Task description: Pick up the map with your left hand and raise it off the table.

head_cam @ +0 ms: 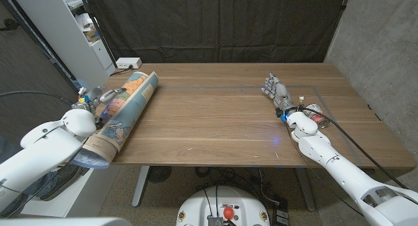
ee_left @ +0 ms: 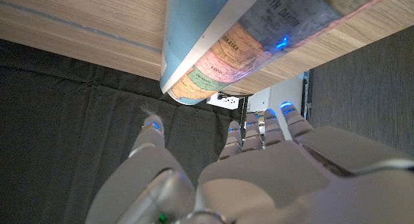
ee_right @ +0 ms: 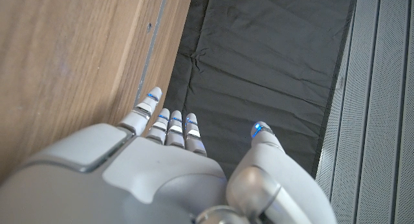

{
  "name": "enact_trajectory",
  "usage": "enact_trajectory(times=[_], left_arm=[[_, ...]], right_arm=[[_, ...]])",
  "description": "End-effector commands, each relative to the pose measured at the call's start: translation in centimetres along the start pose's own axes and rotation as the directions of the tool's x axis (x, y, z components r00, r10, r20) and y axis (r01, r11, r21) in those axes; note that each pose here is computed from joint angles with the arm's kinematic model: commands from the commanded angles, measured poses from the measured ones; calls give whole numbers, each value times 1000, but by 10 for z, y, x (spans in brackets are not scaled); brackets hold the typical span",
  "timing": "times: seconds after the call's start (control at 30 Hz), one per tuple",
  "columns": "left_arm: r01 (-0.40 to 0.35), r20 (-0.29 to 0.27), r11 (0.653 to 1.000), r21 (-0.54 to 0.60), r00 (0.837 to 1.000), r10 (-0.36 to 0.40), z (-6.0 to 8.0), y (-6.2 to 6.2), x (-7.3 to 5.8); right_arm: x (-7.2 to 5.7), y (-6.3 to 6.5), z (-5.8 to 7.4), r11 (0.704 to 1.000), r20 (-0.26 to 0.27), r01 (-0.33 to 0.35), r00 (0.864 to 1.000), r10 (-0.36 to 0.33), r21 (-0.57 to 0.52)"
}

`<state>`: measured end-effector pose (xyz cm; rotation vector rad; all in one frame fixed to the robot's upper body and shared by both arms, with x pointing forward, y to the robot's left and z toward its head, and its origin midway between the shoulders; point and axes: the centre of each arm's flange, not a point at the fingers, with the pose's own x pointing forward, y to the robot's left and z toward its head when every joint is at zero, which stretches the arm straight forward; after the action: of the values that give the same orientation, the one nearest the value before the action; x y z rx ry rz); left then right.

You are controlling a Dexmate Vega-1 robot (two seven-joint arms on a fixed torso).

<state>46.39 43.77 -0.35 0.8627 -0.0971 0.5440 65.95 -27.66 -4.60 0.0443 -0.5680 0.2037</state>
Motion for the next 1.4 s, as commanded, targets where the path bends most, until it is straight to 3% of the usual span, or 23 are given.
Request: enact_trajectory(times=[0.03, 0.37, 1.23, 1.4], left_arm=[[-8, -26, 999, 53, 1000, 10, 1, -3, 4], [-12, -55, 989, 148, 998, 20, 9, -9, 6], [92, -109, 978, 185, 991, -73, 4, -21, 14], [80, -104, 976, 200, 993, -60, 5, -25, 14]], right_arm=[[0, -2, 0, 1000, 2, 2, 1000, -2, -1], [1, -2, -1, 1000, 5, 1, 1000, -1, 1], [4, -1, -4, 1000, 0, -1, 1000, 1, -1], [4, -1, -6, 1000, -8, -1, 1000, 1, 0]])
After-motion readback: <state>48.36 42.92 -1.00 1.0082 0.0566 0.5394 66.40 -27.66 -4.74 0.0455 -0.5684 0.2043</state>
